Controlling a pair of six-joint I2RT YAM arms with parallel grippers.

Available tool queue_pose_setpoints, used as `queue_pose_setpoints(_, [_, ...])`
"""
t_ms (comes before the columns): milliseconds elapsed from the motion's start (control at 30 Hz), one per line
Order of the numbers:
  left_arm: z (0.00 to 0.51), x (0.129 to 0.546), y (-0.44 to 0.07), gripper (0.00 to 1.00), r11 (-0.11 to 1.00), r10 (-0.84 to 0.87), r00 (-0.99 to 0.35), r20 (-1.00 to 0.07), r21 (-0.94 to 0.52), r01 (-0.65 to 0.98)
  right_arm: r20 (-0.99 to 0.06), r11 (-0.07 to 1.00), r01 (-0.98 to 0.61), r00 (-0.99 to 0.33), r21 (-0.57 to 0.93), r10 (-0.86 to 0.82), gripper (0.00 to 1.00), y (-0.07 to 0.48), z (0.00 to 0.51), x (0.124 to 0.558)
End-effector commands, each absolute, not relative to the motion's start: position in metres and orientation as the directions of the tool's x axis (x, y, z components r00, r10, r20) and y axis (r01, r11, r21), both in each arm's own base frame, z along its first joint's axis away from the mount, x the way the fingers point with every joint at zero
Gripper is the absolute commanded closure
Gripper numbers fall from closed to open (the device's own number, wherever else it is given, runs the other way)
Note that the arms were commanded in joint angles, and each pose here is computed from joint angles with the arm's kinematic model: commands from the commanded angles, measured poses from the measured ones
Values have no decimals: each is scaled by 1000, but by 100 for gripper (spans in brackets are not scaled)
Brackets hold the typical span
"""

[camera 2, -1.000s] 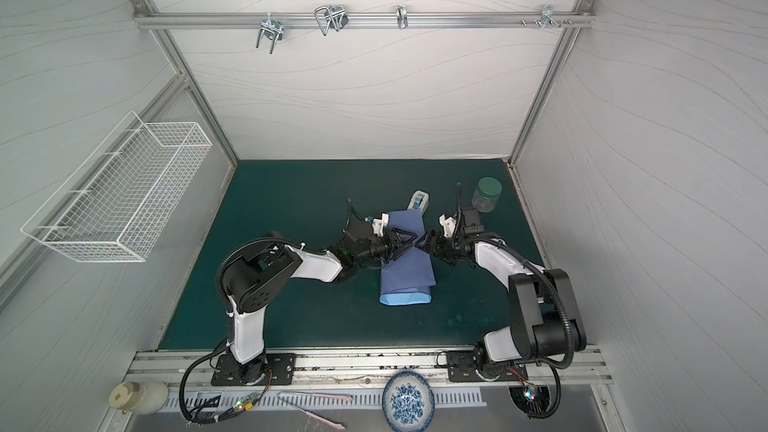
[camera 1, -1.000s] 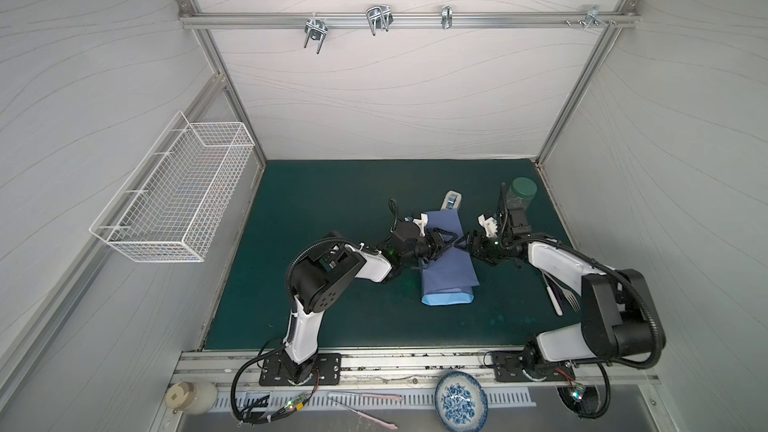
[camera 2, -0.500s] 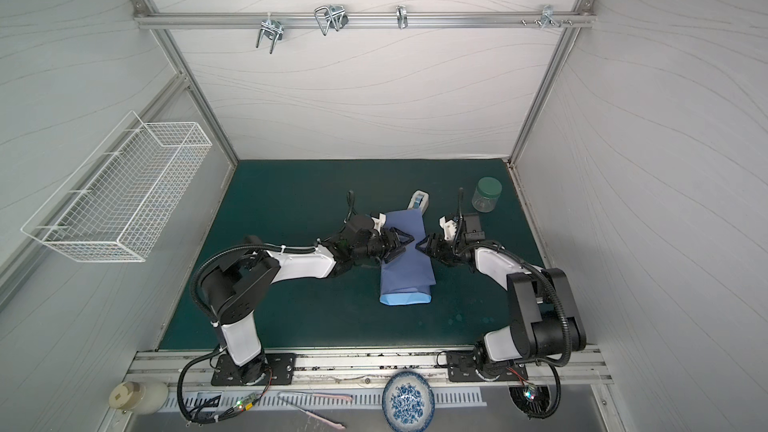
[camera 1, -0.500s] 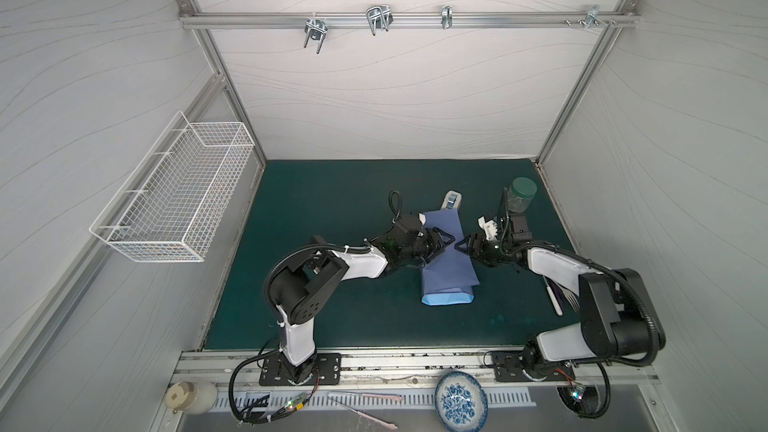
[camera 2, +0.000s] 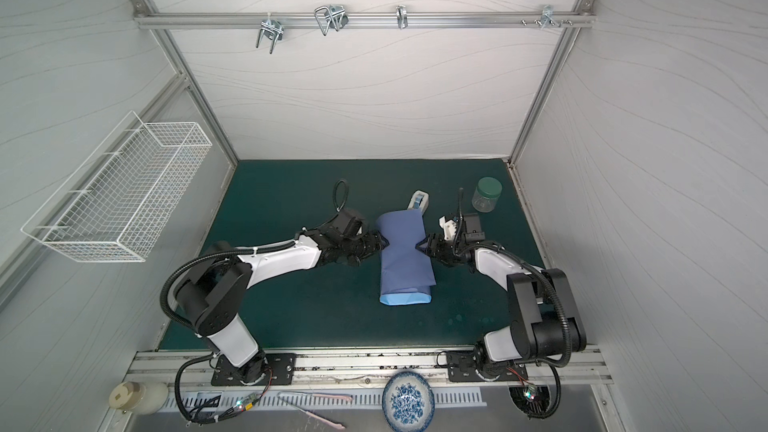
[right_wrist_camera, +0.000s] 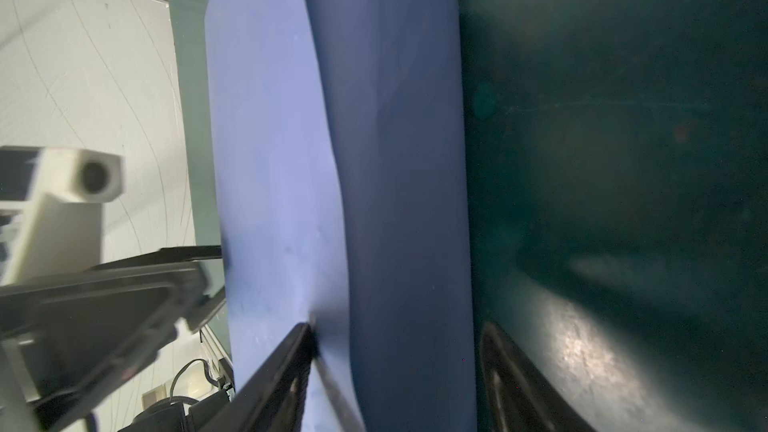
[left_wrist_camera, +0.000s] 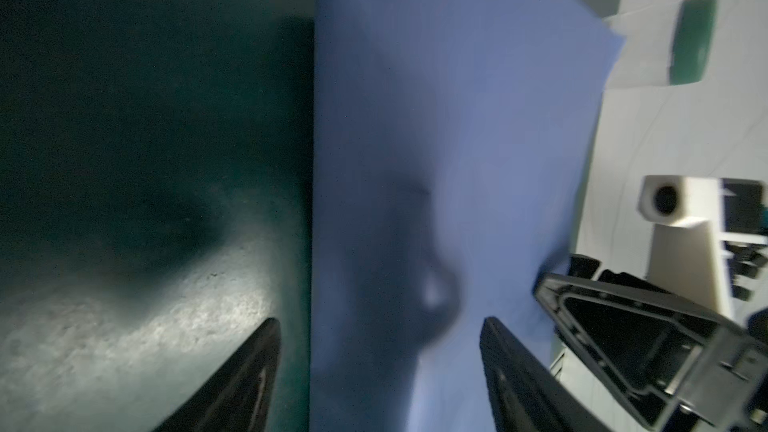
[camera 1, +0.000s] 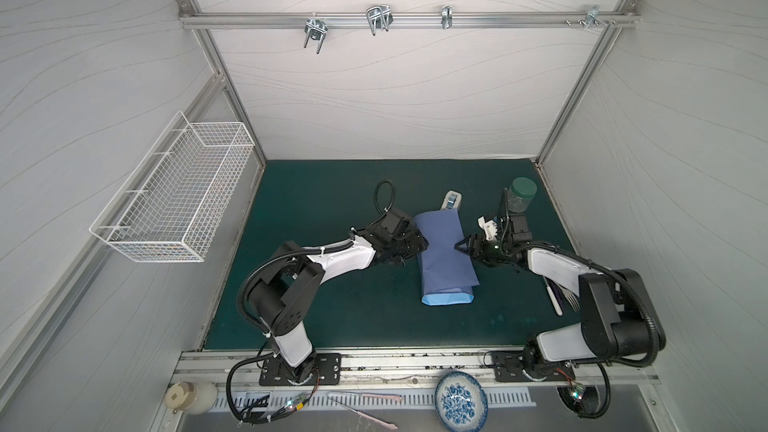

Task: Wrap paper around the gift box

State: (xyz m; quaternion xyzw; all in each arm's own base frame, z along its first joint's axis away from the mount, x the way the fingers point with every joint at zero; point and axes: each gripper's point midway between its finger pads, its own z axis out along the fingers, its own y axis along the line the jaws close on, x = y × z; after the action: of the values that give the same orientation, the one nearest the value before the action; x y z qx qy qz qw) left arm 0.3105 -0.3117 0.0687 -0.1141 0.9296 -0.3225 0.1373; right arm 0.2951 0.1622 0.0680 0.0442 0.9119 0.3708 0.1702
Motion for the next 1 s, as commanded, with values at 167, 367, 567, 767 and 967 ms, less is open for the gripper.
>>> queue_pose_setpoints(167, [58,308,-328,29,781,-206,-967,-149,-621,-70,-195,773,27,-961,634,194,37,154,42,272])
queue_pose_setpoints(367, [41,297,-319,34,785,-217,-969,-120,-612,-100,-189,756,15,-965,654,182,38,166,46,269])
queue_pose_setpoints(567, [37,295,-307,39,771,-242,-964,-106,-625,-124,-175,734,6,-970,679,170,41,182,49,264])
queue_pose_setpoints(767, [43,298,-285,41,770,-271,-954,-124,-623,-138,-167,716,-3,-973,699,160,43,199,52,262])
queue_pose_setpoints(967, [43,294,-256,41,769,-310,-942,-127,-616,-170,-167,710,-30,-978,703,125,44,228,53,255])
